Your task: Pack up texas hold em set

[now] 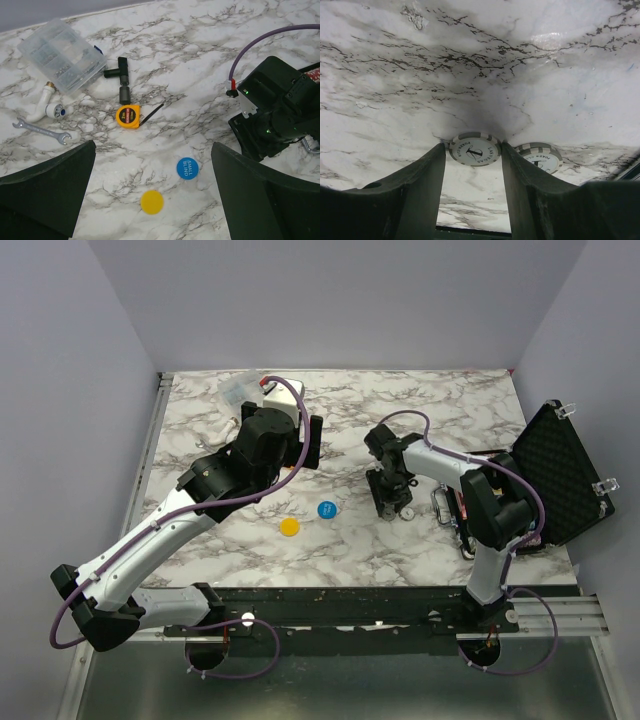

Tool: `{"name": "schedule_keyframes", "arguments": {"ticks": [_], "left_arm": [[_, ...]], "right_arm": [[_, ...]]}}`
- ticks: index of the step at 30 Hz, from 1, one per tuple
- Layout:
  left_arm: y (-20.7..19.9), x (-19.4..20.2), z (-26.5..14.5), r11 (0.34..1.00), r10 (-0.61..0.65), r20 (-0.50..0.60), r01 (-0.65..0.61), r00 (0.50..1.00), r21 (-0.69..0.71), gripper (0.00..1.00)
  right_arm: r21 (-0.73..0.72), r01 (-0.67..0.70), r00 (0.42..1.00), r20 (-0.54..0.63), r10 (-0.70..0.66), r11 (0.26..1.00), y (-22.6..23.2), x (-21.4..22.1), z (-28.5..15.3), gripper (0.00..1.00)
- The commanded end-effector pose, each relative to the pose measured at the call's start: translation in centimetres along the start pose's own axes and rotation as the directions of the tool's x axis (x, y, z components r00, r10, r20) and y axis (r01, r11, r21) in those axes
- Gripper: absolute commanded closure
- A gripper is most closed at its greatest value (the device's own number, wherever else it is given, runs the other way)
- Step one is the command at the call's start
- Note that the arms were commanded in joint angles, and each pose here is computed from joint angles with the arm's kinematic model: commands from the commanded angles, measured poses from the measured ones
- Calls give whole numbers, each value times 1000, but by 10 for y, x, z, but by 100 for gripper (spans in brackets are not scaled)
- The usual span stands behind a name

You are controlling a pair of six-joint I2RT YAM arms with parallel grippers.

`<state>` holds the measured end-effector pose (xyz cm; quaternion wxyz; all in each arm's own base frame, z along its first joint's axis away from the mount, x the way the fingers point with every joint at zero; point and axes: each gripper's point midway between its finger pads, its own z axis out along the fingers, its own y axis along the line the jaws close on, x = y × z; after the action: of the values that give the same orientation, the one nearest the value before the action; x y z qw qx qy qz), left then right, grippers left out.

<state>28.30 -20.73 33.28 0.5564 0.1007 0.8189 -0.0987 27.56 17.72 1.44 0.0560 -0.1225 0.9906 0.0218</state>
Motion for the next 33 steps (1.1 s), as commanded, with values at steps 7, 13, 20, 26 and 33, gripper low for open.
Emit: {"name": "schedule_keyframes", "arguments": {"ticks": [7, 13, 20, 26, 33], "left_arm": [[-6, 3, 2, 999, 10, -7, -10, 1000, 31, 2], [-7, 3, 1, 999, 10, -6, -10, 1000, 33, 1], [-7, 4, 2, 999, 11, -9, -11, 1000, 35, 2], [-7, 4, 2, 999, 11, -10, -10, 1000, 34, 2], [-7, 4, 2, 999, 10, -11, -10, 1000, 37, 2]], "right_arm": [[-23, -16, 998, -68, 14, 1000, 7, 19, 11, 50], [-13, -13, 997, -76, 12, 1000, 9, 19, 15, 52], [5, -20, 998, -58, 20, 1000, 11, 18, 14, 61], [-16, -40, 999, -1, 40, 999, 16, 8, 1, 70], [12, -73, 993, 92, 72, 997, 11, -10, -18, 83]]}}
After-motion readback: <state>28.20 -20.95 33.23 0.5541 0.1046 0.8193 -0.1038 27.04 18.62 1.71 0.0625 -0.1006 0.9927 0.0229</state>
